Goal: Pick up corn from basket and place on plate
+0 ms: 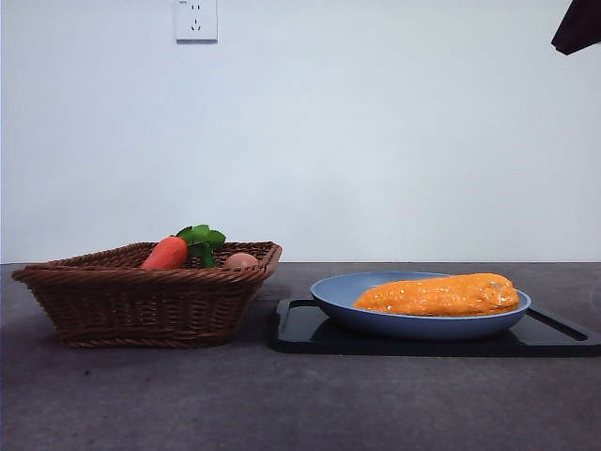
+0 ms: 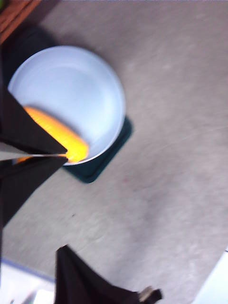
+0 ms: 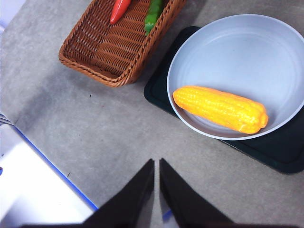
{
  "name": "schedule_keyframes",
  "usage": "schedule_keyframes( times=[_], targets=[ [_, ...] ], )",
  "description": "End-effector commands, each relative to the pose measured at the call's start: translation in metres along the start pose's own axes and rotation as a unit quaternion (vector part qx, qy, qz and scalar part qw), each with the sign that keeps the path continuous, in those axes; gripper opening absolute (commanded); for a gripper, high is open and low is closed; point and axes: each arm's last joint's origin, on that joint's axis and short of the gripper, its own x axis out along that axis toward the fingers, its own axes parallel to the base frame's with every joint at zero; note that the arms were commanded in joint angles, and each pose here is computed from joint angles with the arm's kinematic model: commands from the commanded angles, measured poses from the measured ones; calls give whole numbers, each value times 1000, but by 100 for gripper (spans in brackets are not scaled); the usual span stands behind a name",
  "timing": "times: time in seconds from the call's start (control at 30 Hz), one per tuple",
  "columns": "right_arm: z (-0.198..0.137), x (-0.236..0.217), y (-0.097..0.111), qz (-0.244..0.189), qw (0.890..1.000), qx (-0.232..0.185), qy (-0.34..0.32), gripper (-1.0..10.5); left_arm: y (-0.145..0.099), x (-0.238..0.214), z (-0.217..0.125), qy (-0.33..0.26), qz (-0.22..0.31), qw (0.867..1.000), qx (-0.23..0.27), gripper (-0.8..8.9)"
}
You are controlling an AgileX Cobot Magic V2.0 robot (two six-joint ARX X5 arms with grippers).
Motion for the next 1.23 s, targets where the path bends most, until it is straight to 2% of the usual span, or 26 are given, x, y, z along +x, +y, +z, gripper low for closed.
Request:
schedule_keyframes(
  times=[0.03,0.3,0.53,0.73,0.87,0.97,1.1,1.23],
  targets=[
    [6,-2,2,2,1000,-16,-13,3,7,-6,11,-35,15,998,46,8],
    [9,-2,2,2,999,-25,-26,3,53,-69,20,-121,90,988,12,8],
    [9,-2,2,2,999,-25,-26,3,86,-154,1,-187,189,964,-25,8],
    [9,-2,2,2,999,-25,-26,3,95,-204,-58,-239,288,926,-50,8],
    [9,-2,2,2,999,-25,-26,3,95,-212,-111,-276,350,893,-57,8],
    [9,-2,2,2,999,-25,-27,3,93,-207,-148,-291,381,876,-60,8],
    [9,-2,2,2,999,-25,-26,3,89,-193,-193,-297,405,862,-63,8],
    [9,-2,2,2,999,-25,-26,3,86,-174,-235,-299,416,856,-65,8]
  ],
)
